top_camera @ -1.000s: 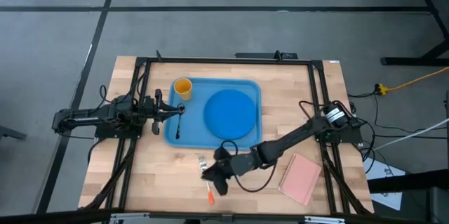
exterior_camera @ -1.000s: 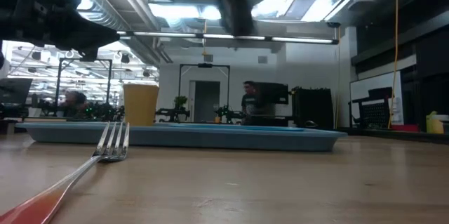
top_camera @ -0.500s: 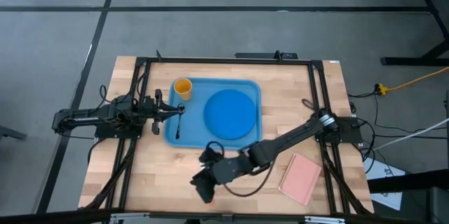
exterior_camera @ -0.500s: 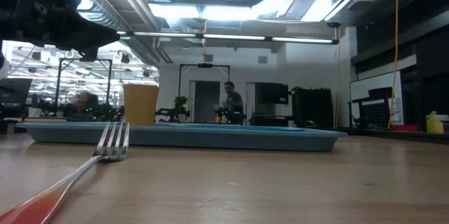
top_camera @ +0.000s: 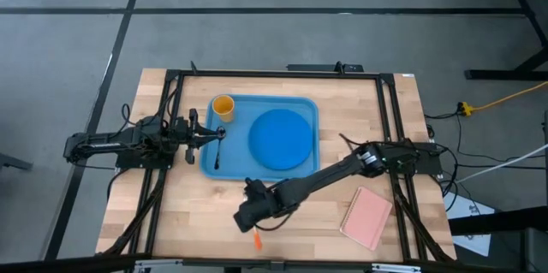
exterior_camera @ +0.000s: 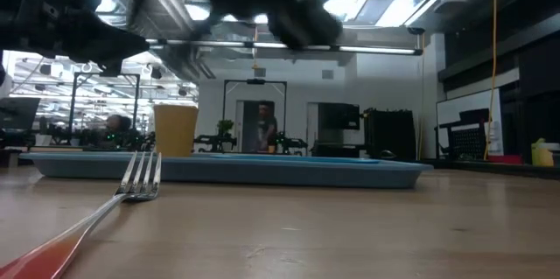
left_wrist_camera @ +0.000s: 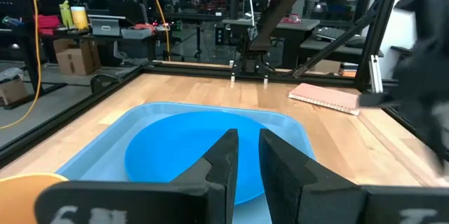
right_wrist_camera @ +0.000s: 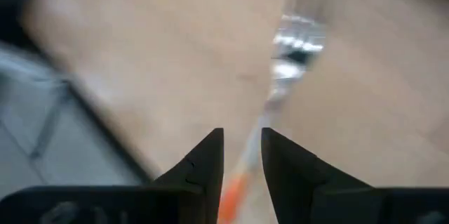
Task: Pick and place plate/cup/fork/spoon on tray
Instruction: Put the orange fork on the light blue tray to the left of the blue plate
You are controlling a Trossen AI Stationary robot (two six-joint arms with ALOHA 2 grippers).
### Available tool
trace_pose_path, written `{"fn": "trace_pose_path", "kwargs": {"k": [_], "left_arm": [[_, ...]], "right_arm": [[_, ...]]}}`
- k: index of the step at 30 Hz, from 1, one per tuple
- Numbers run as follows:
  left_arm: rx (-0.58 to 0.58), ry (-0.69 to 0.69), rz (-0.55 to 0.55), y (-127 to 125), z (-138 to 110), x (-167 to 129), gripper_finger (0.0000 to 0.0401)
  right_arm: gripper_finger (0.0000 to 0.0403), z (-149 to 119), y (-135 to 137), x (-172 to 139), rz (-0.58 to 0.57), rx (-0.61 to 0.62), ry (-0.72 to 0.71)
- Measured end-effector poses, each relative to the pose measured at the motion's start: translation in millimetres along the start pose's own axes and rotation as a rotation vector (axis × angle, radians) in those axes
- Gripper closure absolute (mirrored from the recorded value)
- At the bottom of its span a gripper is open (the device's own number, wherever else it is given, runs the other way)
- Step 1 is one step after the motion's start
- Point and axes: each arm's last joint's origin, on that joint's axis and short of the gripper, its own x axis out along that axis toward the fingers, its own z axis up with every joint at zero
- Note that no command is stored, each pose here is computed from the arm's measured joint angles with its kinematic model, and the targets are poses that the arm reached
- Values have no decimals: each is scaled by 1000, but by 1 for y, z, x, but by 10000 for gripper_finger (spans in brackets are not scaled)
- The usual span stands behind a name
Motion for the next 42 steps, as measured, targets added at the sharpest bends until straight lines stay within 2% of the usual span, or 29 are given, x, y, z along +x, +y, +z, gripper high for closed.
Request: {"fn": "trace_pose_path", "kwargs": {"k": [3,9,15,25,42], "left_arm": [[0,0,0,0,0,0,350],[0,0,0,0,0,0,350],[0,0,0,0,0,0,350],[0,0,0,0,0,0,350],[0,0,0,0,0,0,350]], "right_arm": [[302,1,-10,25,-56,6,26],[302,0,-16,49,-65,13,39],[302,1,-9,47,-2,47,10],[302,-3,-16,66,-29,114,39],[302,8,-28,68,-110,137,85]]}}
